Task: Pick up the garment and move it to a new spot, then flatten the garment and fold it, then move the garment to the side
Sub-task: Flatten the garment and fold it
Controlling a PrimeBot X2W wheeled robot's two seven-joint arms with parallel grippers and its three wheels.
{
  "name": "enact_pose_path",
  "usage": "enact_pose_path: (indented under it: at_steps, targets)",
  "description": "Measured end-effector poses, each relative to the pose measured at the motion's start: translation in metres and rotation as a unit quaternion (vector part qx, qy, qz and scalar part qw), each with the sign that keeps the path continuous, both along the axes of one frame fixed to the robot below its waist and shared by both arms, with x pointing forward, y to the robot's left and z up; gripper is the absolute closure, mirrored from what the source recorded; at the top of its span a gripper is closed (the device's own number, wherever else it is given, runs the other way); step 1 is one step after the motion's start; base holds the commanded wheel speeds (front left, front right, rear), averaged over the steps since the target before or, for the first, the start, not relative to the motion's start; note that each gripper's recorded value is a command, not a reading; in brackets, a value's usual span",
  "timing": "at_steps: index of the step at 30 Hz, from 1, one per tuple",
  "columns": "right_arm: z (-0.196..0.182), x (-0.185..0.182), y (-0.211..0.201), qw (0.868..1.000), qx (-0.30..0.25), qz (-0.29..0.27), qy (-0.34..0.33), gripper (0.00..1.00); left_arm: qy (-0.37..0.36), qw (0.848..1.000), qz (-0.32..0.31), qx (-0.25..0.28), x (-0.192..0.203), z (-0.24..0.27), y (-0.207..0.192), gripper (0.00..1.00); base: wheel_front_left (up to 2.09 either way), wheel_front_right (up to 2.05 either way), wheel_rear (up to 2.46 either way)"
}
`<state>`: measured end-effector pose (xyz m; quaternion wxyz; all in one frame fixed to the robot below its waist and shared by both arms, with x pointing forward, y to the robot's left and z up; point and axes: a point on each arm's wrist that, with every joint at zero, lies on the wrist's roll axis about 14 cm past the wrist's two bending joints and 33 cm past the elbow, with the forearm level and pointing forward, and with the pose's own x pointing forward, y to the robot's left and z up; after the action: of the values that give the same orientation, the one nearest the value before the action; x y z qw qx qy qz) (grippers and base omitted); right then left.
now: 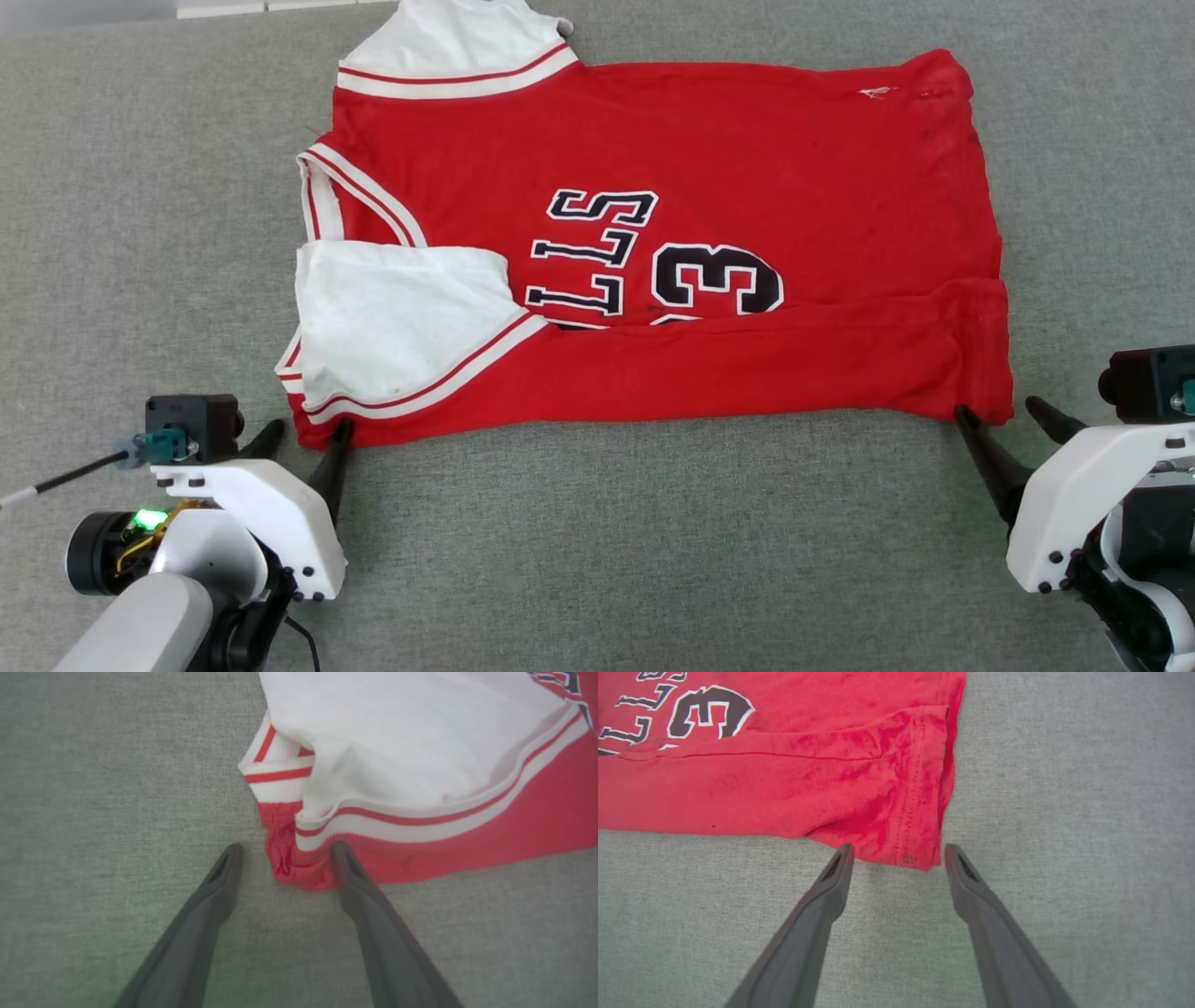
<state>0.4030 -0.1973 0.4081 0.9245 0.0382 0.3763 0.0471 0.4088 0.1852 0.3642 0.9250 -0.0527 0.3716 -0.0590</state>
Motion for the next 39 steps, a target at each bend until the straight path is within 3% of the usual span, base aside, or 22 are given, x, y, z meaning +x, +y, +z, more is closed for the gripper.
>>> enact_pose_path:
  at_steps: [6,14,27,36,38,39]
  targets:
    - [0.008,0.002,-0.003,1.0,-0.013,0.007,-0.009,0.0,-0.006,1.0,-0.003,-0.012,-0.002,0.005,-0.004,1.0,0.0,0.0,0.0]
    - [0.019,0.004,-0.007,0.998,-0.051,0.027,-0.005,0.0,-0.081,0.996,0.0,-0.035,-0.003,0.046,-0.013,1.0,0.0,0.0,0.0]
    - [-0.021,0.015,-0.007,0.992,-0.105,0.032,0.068,0.0,-0.16,0.986,-0.01,-0.042,-0.002,0.093,-0.018,1.0,0.0,0.0,0.0]
    - [-0.046,0.019,0.008,0.991,-0.086,0.042,0.094,0.0,-0.153,0.987,-0.011,-0.042,-0.002,0.084,-0.016,1.0,0.0,0.0,0.0]
    - [-0.047,0.022,0.009,0.991,-0.082,0.042,0.095,0.81,-0.147,0.988,-0.009,-0.037,-0.003,0.08,-0.012,1.0,0.0,0.0,0.0]
    - [-0.047,0.023,0.009,0.991,-0.081,0.042,0.094,1.0,-0.143,0.989,-0.009,-0.033,-0.003,0.078,-0.01,1.0,0.0,0.0,0.0]
